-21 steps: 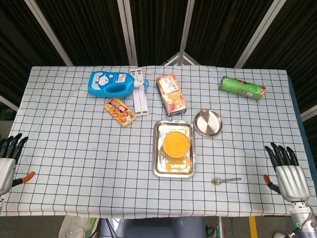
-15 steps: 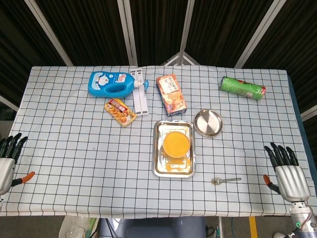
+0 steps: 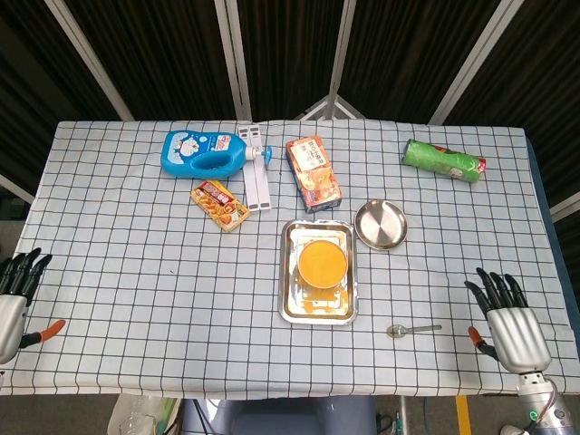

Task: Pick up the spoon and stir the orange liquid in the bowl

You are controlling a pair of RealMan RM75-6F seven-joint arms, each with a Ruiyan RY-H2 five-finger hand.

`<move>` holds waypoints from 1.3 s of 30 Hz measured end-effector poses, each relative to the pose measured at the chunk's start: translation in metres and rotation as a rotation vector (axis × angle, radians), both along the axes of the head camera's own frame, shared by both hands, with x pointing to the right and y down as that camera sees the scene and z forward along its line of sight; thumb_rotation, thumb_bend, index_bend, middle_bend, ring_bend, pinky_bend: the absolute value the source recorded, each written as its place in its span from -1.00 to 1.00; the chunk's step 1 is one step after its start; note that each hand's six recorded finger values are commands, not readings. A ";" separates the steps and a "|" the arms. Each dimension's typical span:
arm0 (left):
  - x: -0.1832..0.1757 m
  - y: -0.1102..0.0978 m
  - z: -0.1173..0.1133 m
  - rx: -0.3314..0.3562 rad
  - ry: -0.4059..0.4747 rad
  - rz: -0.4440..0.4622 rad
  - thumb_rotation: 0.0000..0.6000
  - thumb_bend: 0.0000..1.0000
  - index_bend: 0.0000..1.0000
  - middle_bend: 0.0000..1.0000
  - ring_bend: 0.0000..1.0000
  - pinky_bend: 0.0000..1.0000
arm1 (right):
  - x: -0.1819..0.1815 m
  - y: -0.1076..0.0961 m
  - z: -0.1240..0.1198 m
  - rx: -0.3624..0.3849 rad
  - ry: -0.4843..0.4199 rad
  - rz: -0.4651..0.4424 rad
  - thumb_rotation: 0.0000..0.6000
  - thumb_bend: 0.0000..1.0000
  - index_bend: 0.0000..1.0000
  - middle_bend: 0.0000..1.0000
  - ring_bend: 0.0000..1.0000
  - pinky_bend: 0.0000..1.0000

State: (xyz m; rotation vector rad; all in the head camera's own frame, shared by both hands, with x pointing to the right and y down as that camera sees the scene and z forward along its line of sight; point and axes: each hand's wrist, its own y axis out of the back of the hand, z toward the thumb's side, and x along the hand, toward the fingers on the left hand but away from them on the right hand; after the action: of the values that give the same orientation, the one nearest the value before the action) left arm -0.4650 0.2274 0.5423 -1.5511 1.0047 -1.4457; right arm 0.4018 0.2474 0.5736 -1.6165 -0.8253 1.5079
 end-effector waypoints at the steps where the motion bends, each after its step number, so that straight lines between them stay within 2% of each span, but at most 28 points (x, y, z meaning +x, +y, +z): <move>1: 0.001 0.001 -0.001 0.001 0.001 0.001 1.00 -1.00 -1.00 -1.00 -1.00 -1.00 | -0.004 0.003 0.002 -0.011 0.001 -0.008 1.00 -0.25 -0.41 -0.93 -1.00 -0.97; 7: 0.005 0.006 -0.006 0.008 0.008 0.008 1.00 -1.00 -1.00 -1.00 -1.00 -1.00 | -0.020 0.013 0.014 -0.046 0.012 -0.048 1.00 -0.25 -0.24 -0.84 -1.00 -0.97; 22: 0.012 0.001 0.001 -0.005 0.034 0.028 1.00 -1.00 -1.00 -1.00 -1.00 -1.00 | -0.057 0.033 0.063 -0.119 0.041 -0.117 1.00 -0.25 -0.12 -0.77 -1.00 -0.97; 28: 0.014 0.000 0.003 -0.011 0.043 0.029 1.00 -1.00 -1.00 -1.00 -1.00 -1.00 | -0.059 0.032 0.080 -0.123 0.059 -0.117 1.00 -0.25 -0.03 -0.69 -1.00 -0.97; 39: 0.015 -0.001 0.005 -0.013 0.038 0.032 1.00 -1.00 -1.00 -1.00 -1.00 -1.00 | -0.052 0.030 0.104 -0.146 0.089 -0.111 1.00 -0.25 0.02 -0.66 -1.00 -0.97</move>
State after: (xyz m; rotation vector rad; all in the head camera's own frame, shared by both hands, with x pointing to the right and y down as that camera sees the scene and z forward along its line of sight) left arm -0.4503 0.2267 0.5475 -1.6030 0.9901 -1.4081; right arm 0.3494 0.2771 0.6780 -1.6586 -0.5785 1.5785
